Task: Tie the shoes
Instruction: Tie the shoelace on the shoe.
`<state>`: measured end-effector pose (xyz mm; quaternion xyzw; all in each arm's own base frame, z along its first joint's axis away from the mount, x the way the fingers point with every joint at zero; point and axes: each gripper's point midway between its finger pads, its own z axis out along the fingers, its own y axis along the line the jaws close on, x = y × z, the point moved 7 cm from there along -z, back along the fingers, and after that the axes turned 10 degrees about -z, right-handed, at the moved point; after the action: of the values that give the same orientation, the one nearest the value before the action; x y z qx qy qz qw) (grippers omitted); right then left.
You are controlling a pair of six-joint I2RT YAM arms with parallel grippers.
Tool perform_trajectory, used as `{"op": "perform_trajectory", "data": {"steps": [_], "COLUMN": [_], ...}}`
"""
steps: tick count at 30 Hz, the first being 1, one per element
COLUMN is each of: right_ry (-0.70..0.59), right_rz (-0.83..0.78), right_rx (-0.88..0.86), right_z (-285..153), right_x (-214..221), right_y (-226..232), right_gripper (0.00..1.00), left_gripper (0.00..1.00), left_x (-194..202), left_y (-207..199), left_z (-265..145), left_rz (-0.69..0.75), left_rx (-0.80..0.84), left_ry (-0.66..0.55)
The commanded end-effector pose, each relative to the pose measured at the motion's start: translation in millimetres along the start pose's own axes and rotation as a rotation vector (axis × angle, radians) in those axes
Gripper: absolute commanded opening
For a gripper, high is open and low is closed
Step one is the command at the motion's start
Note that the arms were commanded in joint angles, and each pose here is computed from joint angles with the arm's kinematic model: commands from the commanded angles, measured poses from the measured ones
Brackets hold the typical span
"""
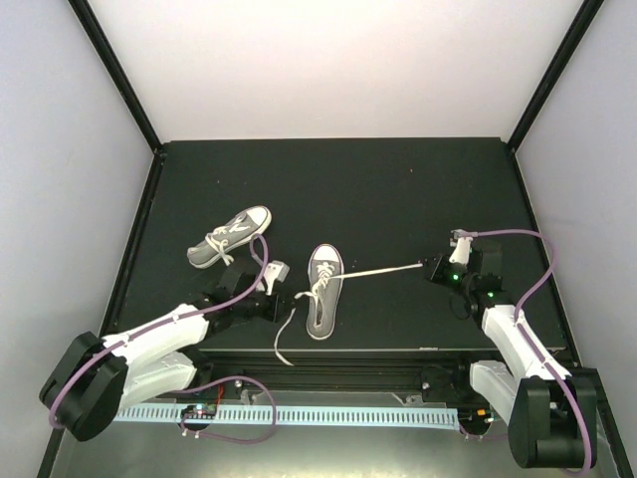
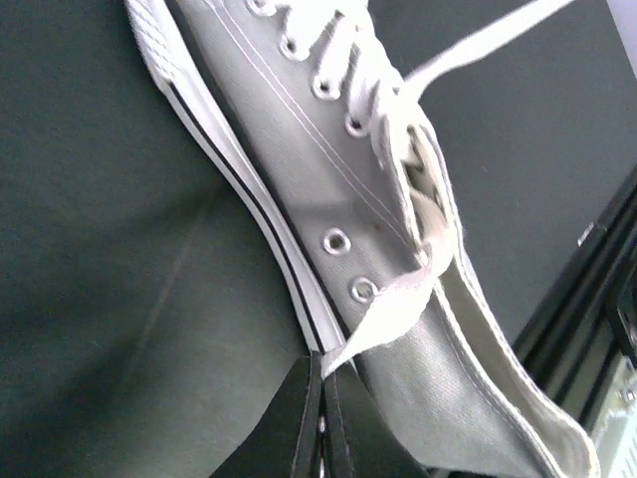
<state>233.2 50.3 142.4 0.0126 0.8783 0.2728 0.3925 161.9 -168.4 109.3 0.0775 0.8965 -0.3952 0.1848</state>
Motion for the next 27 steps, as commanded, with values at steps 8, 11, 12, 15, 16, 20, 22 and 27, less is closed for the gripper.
{"op": "perform_trajectory", "data": {"steps": [8, 11, 12, 15, 16, 20, 22, 27], "right_ry": [-0.032, -0.032, -0.030, -0.028, -0.028, -0.020, -0.019, -0.016], "right_rz": [-0.029, -0.023, -0.021, -0.020, -0.020, -0.021, -0.020, -0.016], "right_rx": [-0.028, -0.035, -0.037, -0.039, -0.040, -0.038, -0.040, -0.046], "right_z": [-5, -4, -4, -3, -3, -3, -2, -1], "right_x": [-10, -9, -8, -7, -7, -6, -6, -7], "right_y": [6, 6, 6, 6, 6, 5, 5, 5], "right_gripper": [0.02, 0.02, 0.02, 0.02, 0.02, 0.02, 0.02, 0.02], "left_gripper": [0.68, 0.70, 0.70, 0.68, 0.65, 0.56, 0.56, 0.50], "left_x": [-23, -23, -23, -24, -25, -24, -21, -17], "left_y": [-17, -15, -14, -12, -13, -15, -15, -9], "left_z": [-8, -4, -2, 3, 4, 9, 12, 18], "left_rz": [0.137, 0.155, 0.157, 0.155, 0.158, 0.165, 0.164, 0.145], "left_rx": [0.067, 0.055, 0.054, 0.060, 0.067, 0.113, 0.132, 0.121], "left_ry": [-0.040, -0.017, -0.008, 0.006, 0.010, 0.036, 0.055, 0.091]}}
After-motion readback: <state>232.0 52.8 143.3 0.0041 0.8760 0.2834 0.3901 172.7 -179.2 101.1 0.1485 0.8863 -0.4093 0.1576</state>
